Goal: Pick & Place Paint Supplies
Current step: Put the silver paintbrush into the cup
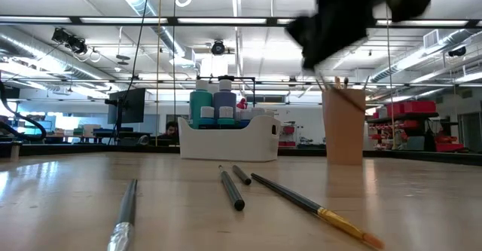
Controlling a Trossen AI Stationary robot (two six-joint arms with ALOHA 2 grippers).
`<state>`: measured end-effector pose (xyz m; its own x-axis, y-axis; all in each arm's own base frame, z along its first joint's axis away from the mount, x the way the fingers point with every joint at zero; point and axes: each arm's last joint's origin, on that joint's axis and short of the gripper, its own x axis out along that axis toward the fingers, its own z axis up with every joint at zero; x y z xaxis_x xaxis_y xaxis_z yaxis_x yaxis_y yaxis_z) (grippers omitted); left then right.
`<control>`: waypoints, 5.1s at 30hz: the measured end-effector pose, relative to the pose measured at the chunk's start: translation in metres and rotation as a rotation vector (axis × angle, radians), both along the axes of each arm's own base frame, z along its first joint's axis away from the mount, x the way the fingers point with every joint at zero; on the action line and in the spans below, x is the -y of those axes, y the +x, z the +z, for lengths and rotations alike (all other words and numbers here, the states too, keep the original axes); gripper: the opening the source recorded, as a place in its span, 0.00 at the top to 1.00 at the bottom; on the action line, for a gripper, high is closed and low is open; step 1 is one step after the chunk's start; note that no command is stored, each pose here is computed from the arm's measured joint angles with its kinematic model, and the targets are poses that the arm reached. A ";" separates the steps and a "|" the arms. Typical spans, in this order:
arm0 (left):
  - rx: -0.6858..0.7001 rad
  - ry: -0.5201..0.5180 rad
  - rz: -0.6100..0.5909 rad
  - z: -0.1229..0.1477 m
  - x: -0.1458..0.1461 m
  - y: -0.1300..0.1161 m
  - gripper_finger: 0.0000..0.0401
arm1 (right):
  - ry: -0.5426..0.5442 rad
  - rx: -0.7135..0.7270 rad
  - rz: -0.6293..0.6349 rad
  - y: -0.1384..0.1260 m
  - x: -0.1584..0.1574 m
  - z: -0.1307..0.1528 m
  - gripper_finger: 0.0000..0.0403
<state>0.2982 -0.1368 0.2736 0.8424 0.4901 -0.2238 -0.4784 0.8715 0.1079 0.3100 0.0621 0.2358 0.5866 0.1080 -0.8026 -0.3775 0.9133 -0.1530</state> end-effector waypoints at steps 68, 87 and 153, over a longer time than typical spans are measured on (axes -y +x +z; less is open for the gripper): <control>-0.185 -0.603 -0.064 -0.049 -0.022 0.020 0.83 | 0.084 0.973 -0.387 -0.125 0.040 -0.037 0.69; -0.348 -0.904 0.120 -0.130 -0.028 0.045 0.72 | 0.066 1.113 -0.180 -0.126 0.031 -0.023 0.69; 0.139 -0.316 -0.211 0.016 -0.024 0.018 1.00 | 0.493 0.941 -0.054 -0.096 0.014 -0.023 0.63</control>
<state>0.3158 -0.1130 0.2891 0.9501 0.2282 -0.2127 -0.2762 0.9322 -0.2340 0.2135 0.0480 0.2125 0.9620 0.2531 0.1025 -0.2572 0.9659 0.0294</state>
